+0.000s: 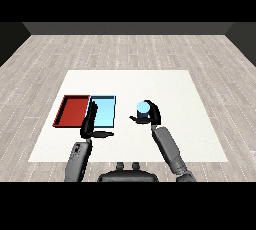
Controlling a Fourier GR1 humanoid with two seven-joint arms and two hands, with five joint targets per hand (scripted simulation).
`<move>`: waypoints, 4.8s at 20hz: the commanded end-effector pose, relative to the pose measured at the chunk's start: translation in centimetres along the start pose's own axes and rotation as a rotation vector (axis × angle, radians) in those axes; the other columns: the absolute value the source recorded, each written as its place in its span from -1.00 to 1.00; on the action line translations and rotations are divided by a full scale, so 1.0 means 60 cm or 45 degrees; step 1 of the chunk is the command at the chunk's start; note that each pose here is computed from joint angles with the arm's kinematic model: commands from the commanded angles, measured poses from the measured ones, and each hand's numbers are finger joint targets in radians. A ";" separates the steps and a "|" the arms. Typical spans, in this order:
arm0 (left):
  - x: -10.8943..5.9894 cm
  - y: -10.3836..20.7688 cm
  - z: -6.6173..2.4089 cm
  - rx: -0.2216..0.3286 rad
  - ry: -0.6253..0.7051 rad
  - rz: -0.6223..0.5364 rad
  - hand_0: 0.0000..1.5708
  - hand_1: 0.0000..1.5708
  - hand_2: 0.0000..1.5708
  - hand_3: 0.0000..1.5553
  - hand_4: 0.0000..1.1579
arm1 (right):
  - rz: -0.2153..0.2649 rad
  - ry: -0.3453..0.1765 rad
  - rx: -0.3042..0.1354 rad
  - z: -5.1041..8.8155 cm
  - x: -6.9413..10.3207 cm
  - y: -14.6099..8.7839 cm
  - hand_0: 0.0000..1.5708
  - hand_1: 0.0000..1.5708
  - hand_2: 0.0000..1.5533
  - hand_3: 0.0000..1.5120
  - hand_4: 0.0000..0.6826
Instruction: Pick the blue can and put it in the blue box
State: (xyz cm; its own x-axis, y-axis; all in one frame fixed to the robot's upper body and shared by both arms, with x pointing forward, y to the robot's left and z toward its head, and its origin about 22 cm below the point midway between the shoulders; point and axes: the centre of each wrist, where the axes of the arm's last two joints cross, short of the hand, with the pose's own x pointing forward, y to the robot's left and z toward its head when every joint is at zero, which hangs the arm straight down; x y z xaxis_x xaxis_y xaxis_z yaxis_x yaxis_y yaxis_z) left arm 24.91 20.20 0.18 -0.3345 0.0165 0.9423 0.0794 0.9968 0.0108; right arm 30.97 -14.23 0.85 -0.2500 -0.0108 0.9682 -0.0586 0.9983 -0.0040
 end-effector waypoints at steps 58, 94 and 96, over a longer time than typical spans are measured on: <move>-0.034 -0.227 -0.108 -0.210 0.201 0.120 -1.00 -1.00 -1.00 -1.00 -1.00 | -0.128 -0.128 0.269 -0.033 0.070 0.098 0.82 0.82 0.88 0.83 0.62; -0.075 -0.215 -0.097 -0.016 0.295 -0.046 1.00 1.00 0.98 0.88 0.96 | -0.150 -0.144 0.306 -0.023 0.049 0.145 0.81 0.81 0.87 0.82 0.56; -0.061 -0.244 -0.110 -0.010 0.251 -0.029 1.00 1.00 0.99 0.89 0.97 | -0.169 -0.126 0.319 -0.030 0.093 0.136 0.82 0.82 0.89 0.83 0.56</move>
State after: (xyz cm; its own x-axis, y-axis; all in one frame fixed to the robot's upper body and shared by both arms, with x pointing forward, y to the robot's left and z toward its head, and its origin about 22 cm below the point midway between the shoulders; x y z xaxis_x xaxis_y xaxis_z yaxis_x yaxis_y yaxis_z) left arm 30.78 5.98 -1.73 -0.1337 -0.0390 0.9903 0.0948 0.9941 0.0519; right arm 31.13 -6.66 4.96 -0.3333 -0.1269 0.9342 -0.3060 0.9518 0.0201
